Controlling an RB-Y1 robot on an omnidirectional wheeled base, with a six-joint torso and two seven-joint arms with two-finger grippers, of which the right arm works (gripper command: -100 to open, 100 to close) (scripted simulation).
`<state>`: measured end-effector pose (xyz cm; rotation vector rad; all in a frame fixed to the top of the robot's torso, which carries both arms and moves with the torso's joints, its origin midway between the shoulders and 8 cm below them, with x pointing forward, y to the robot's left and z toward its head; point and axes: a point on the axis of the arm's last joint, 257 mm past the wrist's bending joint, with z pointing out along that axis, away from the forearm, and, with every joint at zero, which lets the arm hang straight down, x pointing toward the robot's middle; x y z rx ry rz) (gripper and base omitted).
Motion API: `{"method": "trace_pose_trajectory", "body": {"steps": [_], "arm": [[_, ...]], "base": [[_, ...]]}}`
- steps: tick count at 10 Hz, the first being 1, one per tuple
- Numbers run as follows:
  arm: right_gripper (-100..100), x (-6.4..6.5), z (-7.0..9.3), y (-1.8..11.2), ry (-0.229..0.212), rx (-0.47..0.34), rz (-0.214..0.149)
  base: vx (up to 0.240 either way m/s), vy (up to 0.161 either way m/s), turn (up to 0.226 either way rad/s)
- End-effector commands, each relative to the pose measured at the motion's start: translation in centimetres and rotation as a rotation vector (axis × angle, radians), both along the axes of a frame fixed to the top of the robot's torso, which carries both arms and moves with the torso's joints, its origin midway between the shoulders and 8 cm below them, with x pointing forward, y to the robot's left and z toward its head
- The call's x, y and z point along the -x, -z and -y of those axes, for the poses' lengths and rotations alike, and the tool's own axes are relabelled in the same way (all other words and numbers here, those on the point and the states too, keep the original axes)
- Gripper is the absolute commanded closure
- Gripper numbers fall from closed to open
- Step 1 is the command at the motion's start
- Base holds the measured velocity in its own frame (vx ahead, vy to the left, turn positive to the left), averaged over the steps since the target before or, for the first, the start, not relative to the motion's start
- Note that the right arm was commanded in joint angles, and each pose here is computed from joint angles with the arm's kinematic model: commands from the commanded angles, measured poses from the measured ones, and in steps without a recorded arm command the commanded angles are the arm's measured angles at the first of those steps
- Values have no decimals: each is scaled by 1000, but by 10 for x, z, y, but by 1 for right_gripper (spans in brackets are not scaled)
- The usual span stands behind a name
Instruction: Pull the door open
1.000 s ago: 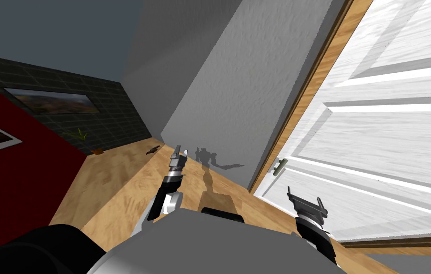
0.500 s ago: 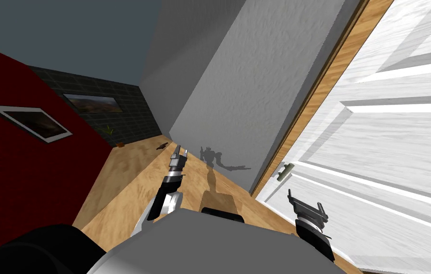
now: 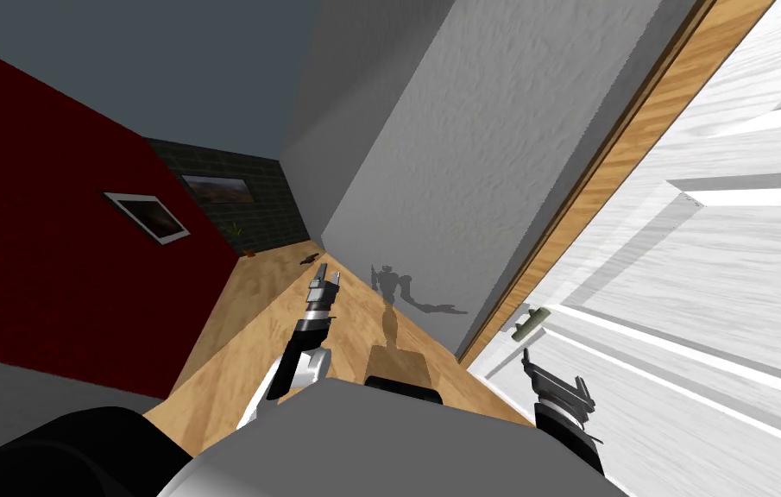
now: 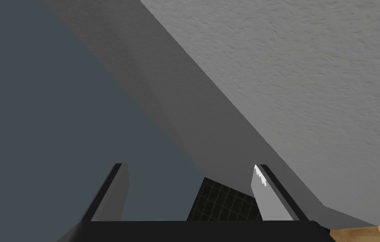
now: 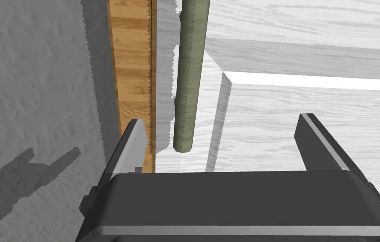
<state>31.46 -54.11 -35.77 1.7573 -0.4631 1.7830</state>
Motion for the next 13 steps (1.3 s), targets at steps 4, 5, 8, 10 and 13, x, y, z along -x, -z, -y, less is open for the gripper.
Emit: {"method": "trace_pose_trajectory", "body": {"steps": [4,5,8,10,13], "arm": [[-100,11,-1,26,34,-127,36],[-100,14,-2,32,42,-155,44],[-100,15,4,28,29,-136,41],[-100,17,7,30,20,-137,41],[-100,21,10,33,8,-142,41]], "base": [[-33,-117,258],[-23,-122,277],[75,-73,-8],[195,-105,-37],[188,-102,-39]]}}
